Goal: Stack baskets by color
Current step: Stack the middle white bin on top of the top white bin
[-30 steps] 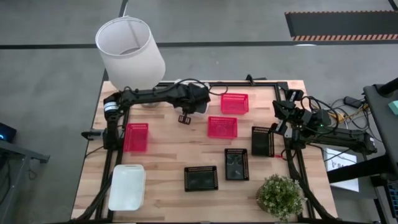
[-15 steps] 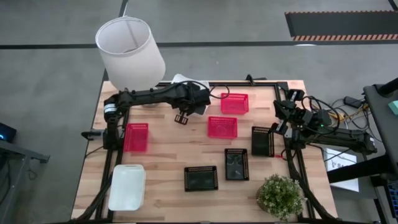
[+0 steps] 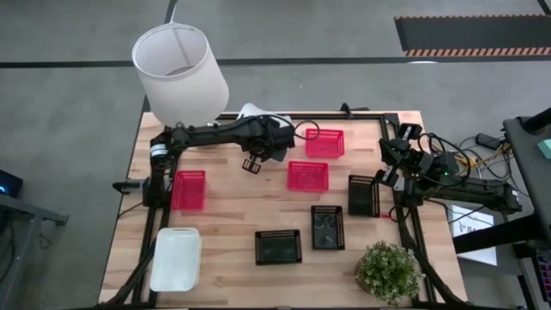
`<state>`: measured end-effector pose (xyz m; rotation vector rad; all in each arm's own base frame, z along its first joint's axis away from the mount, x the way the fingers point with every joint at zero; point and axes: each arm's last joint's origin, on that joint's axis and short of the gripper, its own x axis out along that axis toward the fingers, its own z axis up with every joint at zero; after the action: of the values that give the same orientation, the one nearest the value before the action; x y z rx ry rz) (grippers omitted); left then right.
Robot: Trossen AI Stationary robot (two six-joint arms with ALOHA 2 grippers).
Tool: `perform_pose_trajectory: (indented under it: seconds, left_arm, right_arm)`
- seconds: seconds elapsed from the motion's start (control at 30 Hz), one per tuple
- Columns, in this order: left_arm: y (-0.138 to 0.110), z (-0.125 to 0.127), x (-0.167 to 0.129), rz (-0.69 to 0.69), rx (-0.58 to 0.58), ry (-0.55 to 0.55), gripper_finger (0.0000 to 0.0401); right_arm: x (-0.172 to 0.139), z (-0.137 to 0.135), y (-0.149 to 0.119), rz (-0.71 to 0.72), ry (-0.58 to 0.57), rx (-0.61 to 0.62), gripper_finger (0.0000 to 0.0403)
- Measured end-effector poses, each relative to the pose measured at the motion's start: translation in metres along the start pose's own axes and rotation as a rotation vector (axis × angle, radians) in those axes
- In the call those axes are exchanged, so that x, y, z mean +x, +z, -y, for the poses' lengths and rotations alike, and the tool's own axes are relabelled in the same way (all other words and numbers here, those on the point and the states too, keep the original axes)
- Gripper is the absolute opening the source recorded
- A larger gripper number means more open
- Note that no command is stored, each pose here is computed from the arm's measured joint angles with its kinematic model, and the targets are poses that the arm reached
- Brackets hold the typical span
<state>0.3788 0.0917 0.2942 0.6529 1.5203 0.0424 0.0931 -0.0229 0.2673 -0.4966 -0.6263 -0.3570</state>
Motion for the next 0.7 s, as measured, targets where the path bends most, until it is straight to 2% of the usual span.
perform_pose_trajectory:
  seconds: [0.2,0.7]
  left_arm:
    - [0.008,0.001,0.019,-0.079,0.039,0.030,0.0000]
    - [0.016,0.002,0.040,-0.110,0.057,0.012,0.0000]
  right_arm:
    - [0.000,0.000,0.000,0.000,-0.001,-0.001,0.0009]
    - [0.000,0.000,0.000,0.000,0.000,-0.002,0.0009]
